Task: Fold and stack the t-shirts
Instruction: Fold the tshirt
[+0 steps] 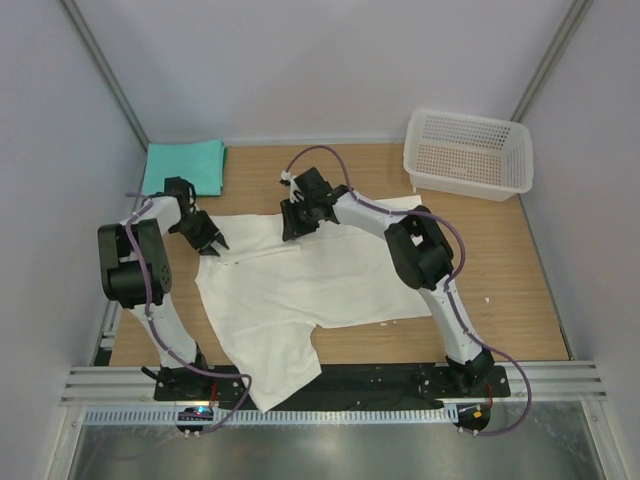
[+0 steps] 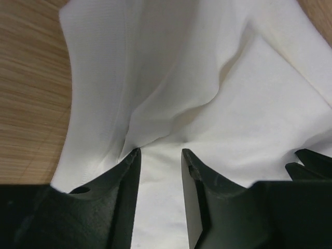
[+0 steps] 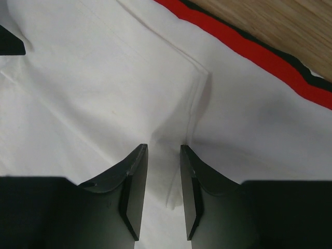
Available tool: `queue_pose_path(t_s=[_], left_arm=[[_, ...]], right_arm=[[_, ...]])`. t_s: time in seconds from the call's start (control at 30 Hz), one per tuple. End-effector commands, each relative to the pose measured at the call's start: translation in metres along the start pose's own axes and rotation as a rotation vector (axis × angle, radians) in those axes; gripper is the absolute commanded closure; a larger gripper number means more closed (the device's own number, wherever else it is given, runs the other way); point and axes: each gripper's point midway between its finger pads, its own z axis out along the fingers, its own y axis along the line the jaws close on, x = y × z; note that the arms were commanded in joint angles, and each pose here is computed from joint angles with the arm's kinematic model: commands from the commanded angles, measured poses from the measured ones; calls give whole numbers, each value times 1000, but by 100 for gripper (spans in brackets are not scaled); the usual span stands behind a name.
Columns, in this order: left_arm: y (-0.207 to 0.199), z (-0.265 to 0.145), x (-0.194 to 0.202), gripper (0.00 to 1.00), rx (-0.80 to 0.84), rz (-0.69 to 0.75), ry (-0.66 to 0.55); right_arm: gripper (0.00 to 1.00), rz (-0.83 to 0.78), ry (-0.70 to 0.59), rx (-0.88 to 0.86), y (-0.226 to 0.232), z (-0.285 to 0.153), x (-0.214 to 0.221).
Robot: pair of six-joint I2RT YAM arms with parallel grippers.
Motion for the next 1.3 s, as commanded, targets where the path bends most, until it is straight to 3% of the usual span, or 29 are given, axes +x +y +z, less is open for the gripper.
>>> queue_pose_path(t_s=[0.0, 0.07, 0.2, 0.27, 0.33, 0.4, 0.5, 0.7, 0.83, 1.0, 1.27], left_arm=[[10, -1, -30, 61, -57, 71, -108], [4, -13, -33, 54, -51, 84, -139], [-20, -65, -28, 47, -9, 118, -239], [-28, -84, -17, 45, 11, 110, -266], [-36, -109, 7, 45, 46, 129, -305], [-32, -108, 35, 46, 48, 109, -284], [-37, -109, 78, 46, 103, 128, -254], [-53, -97, 109, 47, 142, 219, -198], [-66, -80, 119, 48, 140, 263, -143], [-64, -63, 148, 47, 131, 316, -33], [-39, -43, 162, 50, 84, 308, 4]], right_arm=[[61, -34, 13, 72, -12, 1, -1], [60, -52, 3, 86, -13, -12, -13], [45, -83, -79, 150, -18, -51, -50], [40, -71, -128, 162, -16, -80, -68], [29, -45, -166, 181, -21, -112, -77], [23, -11, -182, 184, -26, -135, -74], [22, 78, -195, 204, -49, -179, -55], [21, 208, -175, 378, -106, -237, 22], [21, 366, -131, 480, -133, -245, 86], [20, 500, -137, 650, -158, -258, 120], [26, 596, -125, 851, -191, -259, 159]])
